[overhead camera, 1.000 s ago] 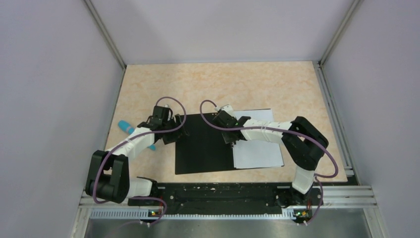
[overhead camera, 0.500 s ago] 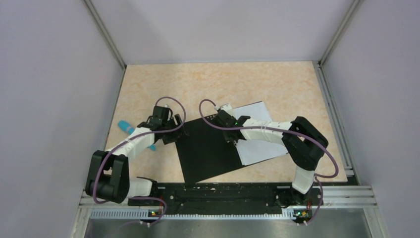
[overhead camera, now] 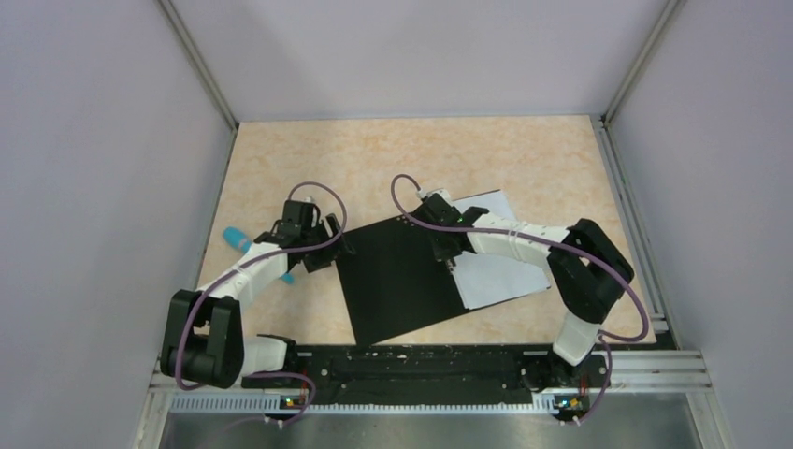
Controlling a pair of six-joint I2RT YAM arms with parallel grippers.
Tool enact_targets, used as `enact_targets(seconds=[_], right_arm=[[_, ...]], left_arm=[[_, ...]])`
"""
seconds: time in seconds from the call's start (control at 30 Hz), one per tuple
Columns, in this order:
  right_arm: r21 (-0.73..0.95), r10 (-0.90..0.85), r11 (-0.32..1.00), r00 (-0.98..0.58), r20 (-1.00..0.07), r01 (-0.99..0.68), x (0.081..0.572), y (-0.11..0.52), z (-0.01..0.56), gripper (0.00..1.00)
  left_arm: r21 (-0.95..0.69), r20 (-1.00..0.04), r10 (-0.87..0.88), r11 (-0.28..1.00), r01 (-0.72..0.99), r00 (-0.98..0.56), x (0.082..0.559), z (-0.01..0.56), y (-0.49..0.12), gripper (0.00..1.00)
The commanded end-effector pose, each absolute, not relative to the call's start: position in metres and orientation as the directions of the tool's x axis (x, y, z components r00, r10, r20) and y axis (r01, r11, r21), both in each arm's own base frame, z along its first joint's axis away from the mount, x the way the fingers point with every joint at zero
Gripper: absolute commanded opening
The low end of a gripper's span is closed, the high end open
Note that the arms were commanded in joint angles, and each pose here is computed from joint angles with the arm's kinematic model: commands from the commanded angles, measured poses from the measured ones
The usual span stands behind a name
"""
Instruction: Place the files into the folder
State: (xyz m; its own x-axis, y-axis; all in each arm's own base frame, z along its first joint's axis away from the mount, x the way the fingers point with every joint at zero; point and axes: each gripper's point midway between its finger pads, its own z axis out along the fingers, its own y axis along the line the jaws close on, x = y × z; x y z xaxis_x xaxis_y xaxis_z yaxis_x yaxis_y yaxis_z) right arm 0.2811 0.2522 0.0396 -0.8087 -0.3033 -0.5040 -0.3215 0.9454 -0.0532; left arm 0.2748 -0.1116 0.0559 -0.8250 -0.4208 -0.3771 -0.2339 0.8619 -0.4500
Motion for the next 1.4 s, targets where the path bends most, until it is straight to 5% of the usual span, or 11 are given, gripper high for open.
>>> enact_targets(seconds=[0.0, 0.47, 0.83, 1.07, 1.37], right_arm=[[0.011, -0.264, 0.942, -0.759, -0.595, -0.336, 0.296, 0.262, 0.092, 0.0], [0.036, -0.219, 0.951, -0.748, -0.627, -0.308, 0.306, 0.246, 0.119, 0.0], [0.082, -0.169, 0.951, -0.723, -0.67, -0.299, 0.312, 0.239, 0.156, 0.0], [0.13, -0.146, 0.943, -0.729, -0.668, -0.308, 0.311, 0.243, 0.161, 0.0], [0.198, -0.114, 0.934, -0.772, -0.626, -0.298, 0.315, 0.262, 0.127, 0.0]], left_arm=[[-0.506, -0.378, -0.45, 0.832, -0.226, -0.809, 0.278, 0.061, -0.114, 0.77], [-0.558, -0.368, -0.689, 0.7, -0.445, -0.624, 0.275, 0.062, -0.064, 0.68], [-0.568, -0.242, -0.726, 0.644, -0.512, -0.644, 0.269, 0.033, -0.074, 0.44], [-0.713, -0.13, -0.709, 0.553, -0.432, -0.693, 0.278, 0.039, -0.115, 0.28], [-0.805, -0.236, -0.671, 0.54, -0.246, -0.702, 0.28, 0.111, -0.134, 0.24]])
